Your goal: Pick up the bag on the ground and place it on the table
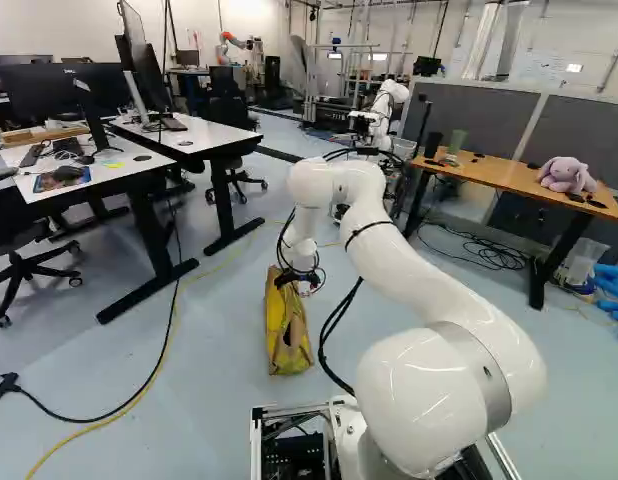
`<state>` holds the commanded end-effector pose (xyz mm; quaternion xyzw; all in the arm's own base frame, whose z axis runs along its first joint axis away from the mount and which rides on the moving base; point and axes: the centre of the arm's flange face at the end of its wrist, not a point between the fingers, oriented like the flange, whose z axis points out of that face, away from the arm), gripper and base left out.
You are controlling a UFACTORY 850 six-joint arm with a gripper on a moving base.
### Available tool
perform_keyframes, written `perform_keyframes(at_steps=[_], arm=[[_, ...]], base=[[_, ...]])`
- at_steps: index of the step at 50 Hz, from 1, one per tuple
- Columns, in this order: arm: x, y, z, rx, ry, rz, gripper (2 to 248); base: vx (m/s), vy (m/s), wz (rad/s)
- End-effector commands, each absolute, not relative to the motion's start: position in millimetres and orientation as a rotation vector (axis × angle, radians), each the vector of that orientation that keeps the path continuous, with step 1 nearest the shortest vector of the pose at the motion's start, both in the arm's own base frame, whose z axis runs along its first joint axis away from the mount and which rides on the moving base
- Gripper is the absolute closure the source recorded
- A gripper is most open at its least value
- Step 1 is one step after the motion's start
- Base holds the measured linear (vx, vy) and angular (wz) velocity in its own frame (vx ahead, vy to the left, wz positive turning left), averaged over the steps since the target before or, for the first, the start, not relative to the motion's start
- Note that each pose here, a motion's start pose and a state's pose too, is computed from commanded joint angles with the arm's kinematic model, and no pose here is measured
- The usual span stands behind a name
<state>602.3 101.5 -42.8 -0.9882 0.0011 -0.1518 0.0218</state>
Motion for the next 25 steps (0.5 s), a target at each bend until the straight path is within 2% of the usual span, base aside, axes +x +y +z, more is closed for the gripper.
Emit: perform_keyframes(at_steps=[25], arm=[[603,102,-80,-3.066,0.003,-0.455,3]], base=[[0.0,0.0,0.0]])
